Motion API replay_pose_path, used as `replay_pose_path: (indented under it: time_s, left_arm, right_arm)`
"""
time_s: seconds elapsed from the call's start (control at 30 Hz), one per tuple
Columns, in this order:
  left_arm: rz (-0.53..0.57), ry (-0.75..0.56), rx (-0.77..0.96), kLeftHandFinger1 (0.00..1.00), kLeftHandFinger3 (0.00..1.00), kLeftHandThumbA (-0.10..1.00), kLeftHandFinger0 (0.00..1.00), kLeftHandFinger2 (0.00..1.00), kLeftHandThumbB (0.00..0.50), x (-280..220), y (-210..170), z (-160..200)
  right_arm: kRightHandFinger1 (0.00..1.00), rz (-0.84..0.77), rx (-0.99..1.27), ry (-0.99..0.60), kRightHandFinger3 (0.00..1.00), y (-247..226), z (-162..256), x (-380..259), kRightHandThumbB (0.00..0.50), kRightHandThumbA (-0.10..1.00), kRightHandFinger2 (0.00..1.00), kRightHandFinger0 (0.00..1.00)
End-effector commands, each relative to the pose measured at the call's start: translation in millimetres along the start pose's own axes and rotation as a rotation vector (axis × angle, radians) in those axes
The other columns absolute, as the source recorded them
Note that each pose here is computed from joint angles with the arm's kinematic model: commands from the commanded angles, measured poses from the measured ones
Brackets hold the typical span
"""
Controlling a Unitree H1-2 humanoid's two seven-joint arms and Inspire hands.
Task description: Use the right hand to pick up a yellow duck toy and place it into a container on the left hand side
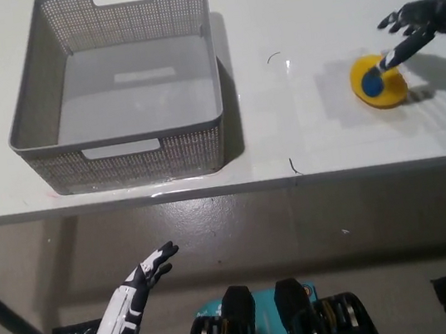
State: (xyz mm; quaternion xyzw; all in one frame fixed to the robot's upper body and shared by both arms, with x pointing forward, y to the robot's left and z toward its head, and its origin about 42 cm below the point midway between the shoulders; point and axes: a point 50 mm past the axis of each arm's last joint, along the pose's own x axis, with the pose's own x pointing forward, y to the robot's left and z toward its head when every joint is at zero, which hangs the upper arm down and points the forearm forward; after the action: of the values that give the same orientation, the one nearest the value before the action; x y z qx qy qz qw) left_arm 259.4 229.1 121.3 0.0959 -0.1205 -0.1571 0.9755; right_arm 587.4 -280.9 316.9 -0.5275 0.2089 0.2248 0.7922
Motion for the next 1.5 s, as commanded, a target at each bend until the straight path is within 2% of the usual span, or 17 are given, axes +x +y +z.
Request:
replay_pose_path:
  time_s: [0.0,0.07,0.13,0.37,0.47,0.53,0.6,0.67,0.77,0.87,0.93,1.0,1.2,1.3,1.47]
  left_arm:
    - [0.013,-0.048,0.013,1.0,1.0,1.0,1.0,1.0,0.311,0,4,7]
    - [0.012,-0.056,0.015,1.0,1.0,1.0,1.0,1.0,0.29,-1,4,8]
    - [0.011,-0.056,0.015,1.0,1.0,1.0,1.0,1.0,0.291,-1,5,7]
    - [0.018,-0.061,0.009,1.0,1.0,1.0,1.0,1.0,0.294,0,6,8]
    - [0.022,-0.064,0.01,1.0,1.0,1.0,1.0,1.0,0.286,0,7,9]
    - [0.02,-0.074,0.003,1.0,1.0,1.0,1.0,1.0,0.27,0,7,10]
    - [0.025,-0.074,0.007,1.0,1.0,1.0,1.0,1.0,0.268,-1,7,10]
    - [0.029,-0.07,0.011,1.0,1.0,1.0,1.0,1.0,0.268,-2,8,10]
    - [0.03,-0.078,0.01,1.0,1.0,1.0,1.0,1.0,0.266,-2,8,10]
    - [0.036,-0.076,0.002,1.0,1.0,1.0,1.0,1.0,0.277,-2,8,9]
    - [0.042,-0.077,0.001,1.0,1.0,1.0,1.0,1.0,0.279,-2,8,8]
    - [0.049,-0.073,0.004,1.0,1.0,1.0,1.0,1.0,0.275,-4,10,9]
    - [0.07,-0.079,0.01,1.0,1.0,1.0,1.0,1.0,0.256,-12,17,11]
    - [0.077,-0.081,0.019,1.0,1.0,1.0,1.0,1.0,0.259,-12,20,11]
    - [0.071,-0.067,0.016,1.0,1.0,1.0,1.0,1.0,0.293,-13,18,11]
  right_arm:
    - [1.0,-0.005,-0.059,-0.063,1.0,-27,29,-14,0.392,1.0,1.0,1.0]
    - [1.0,0.004,-0.05,-0.068,1.0,-23,32,-11,0.393,1.0,1.0,1.0]
    - [1.0,0.013,-0.058,-0.079,1.0,-22,34,-11,0.375,1.0,1.0,1.0]
    - [1.0,0.03,-0.098,-0.093,1.0,-21,42,-11,0.368,1.0,1.0,1.0]
    - [1.0,0.016,-0.112,-0.065,1.0,-21,42,-10,0.426,1.0,1.0,1.0]
    - [1.0,0.015,-0.125,-0.031,1.0,-19,39,-9,0.429,1.0,1.0,1.0]
    - [1.0,0.019,-0.152,-0.012,1.0,-18,39,-8,0.401,1.0,1.0,1.0]
    - [1.0,0.022,-0.161,-0.003,1.0,-18,40,-8,0.401,1.0,1.0,1.0]
    - [1.0,0.014,-0.144,0.006,1.0,-19,36,-8,0.429,1.0,1.0,1.0]
    - [1.0,0.017,-0.131,0.001,1.0,-24,34,-12,0.394,1.0,1.0,1.0]
    - [1.0,0.003,-0.153,0.023,1.0,-28,33,-14,0.424,1.0,1.0,1.0]
    - [1.0,-0.004,-0.166,0.033,1.0,-30,32,-15,0.427,1.0,1.0,1.0]
    - [1.0,0.009,-0.193,0.057,1.0,-30,34,-15,0.392,1.0,1.0,1.0]
    - [1.0,0.02,-0.19,0.074,1.0,-24,29,-11,0.401,1.0,1.0,1.0]
    - [1.0,0.051,-0.194,0.103,1.0,-9,23,-3,0.407,1.0,1.0,1.0]
